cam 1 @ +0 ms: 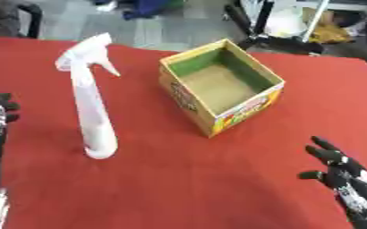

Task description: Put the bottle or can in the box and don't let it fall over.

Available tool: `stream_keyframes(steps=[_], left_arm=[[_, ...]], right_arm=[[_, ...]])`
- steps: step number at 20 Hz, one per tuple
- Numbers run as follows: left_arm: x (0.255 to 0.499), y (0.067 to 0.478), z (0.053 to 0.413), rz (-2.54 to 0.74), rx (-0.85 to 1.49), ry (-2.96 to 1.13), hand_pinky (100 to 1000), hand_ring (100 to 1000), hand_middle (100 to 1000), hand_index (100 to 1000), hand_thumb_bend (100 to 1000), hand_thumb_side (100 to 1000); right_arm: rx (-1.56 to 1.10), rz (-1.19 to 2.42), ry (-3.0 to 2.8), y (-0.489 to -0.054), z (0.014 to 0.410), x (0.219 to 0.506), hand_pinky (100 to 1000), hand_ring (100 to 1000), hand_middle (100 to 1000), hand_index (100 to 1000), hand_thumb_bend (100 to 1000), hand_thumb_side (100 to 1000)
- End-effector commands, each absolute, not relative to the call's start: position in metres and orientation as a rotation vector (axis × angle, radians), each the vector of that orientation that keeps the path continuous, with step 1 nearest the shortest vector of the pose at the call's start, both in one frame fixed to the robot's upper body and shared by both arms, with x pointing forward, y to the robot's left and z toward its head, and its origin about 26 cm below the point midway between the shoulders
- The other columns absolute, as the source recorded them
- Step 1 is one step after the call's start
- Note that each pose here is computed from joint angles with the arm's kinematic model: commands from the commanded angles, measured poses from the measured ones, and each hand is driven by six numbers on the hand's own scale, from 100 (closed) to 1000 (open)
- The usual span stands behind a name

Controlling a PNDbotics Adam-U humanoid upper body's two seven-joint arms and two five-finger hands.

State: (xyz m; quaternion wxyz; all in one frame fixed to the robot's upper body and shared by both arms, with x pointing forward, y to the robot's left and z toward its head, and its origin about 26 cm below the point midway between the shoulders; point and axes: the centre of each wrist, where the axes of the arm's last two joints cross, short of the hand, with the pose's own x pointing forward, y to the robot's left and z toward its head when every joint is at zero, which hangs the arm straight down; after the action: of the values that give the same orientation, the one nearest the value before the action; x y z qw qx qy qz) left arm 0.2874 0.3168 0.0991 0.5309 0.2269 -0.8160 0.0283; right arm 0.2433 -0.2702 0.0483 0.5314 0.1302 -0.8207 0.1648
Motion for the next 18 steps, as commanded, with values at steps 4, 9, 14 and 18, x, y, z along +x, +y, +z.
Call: stream_keyframes(steps=[4, 9, 14, 18], left_arm=[[0.286, 0.324, 0.117, 0.023, 0.575, -2.0, 706, 733, 531, 718, 100, 766], [0.275, 0.344, 0.172, -0.207, 0.689, -2.131, 710, 736, 552, 738, 100, 694], [0.273, 0.36, 0.246, -0.661, 0.801, -2.229, 736, 765, 605, 788, 100, 649], [0.274, 0.356, 0.295, -0.996, 0.808, -2.162, 738, 764, 612, 799, 100, 659]], right_arm=[[0.291, 0.411, -1.975, -0.274, 0.053, 0.244, 697, 1000, 1000, 811, 100, 513], [0.278, 0.414, -1.969, -0.277, 0.053, 0.243, 697, 1000, 1000, 811, 100, 513], [0.268, 0.425, -1.961, -0.279, 0.052, 0.242, 696, 1000, 1000, 811, 100, 514], [0.269, 0.439, -1.949, -0.28, 0.051, 0.242, 696, 1000, 1000, 811, 100, 513]])
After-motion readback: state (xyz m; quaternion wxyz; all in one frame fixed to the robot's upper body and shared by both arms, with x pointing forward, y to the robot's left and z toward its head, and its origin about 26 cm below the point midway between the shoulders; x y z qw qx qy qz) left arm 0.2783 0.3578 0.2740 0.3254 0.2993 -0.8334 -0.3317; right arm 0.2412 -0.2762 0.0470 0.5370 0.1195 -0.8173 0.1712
